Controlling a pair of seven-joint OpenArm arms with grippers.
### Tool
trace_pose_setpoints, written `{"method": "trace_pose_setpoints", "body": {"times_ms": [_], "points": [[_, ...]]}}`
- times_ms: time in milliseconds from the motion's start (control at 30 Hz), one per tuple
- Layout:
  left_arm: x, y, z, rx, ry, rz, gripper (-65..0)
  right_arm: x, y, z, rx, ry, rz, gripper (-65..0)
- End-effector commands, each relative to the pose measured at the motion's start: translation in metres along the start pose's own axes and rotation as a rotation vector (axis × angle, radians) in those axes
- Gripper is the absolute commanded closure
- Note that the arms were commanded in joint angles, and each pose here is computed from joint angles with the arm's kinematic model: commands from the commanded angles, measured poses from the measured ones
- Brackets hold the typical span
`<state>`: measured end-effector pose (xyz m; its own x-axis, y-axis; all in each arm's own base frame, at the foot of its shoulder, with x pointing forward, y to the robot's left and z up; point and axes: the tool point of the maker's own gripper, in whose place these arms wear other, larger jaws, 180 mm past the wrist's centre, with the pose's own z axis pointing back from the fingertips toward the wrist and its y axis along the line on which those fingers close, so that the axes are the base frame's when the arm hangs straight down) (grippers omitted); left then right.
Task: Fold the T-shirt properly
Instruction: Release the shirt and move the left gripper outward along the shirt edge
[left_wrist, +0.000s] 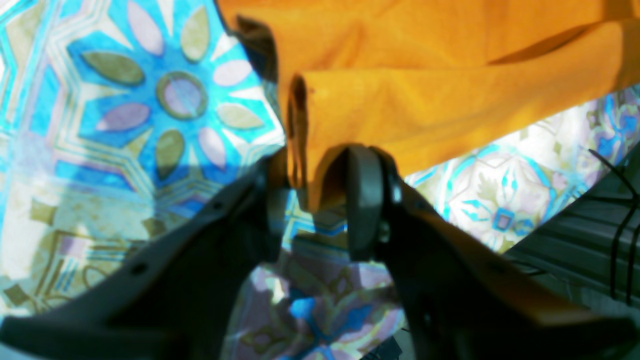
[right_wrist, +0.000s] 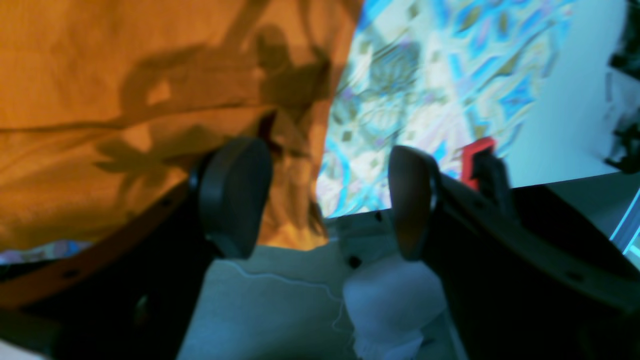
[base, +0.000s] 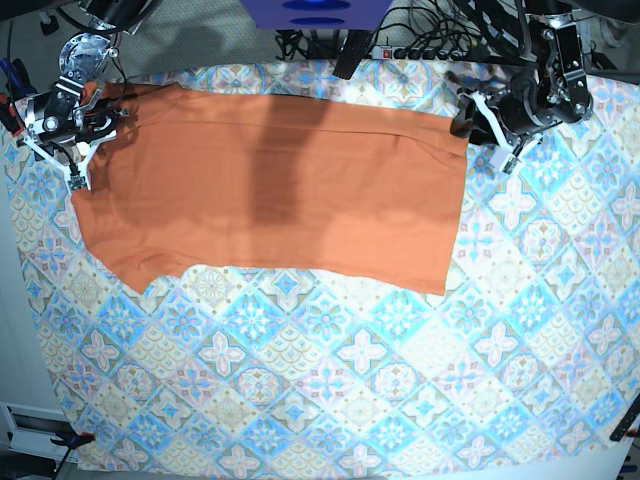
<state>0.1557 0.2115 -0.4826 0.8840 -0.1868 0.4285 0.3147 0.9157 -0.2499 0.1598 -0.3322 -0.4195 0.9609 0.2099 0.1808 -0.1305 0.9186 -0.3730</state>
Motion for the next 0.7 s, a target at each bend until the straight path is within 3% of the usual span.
{"method": "trace_pose_setpoints", "body": {"times_ms": [0,500,667], "points": [[-0.040,0.033,0.011,0.145,0.202,-0.016,-22.9,0.008,-0.012,0.007,-0.037,-0.026,0.002,-38.8],[-0.024,0.030,0.013,0.101,0.125,0.024,-23.1,0.011,-0.014,0.010,-0.046,-0.038,0.004,-38.8],[-0.020,0.030,0.014,0.090,0.107,0.032,-38.1,0.011,-0.014,0.010,-0.046,-0.038,0.004,-38.8]]}}
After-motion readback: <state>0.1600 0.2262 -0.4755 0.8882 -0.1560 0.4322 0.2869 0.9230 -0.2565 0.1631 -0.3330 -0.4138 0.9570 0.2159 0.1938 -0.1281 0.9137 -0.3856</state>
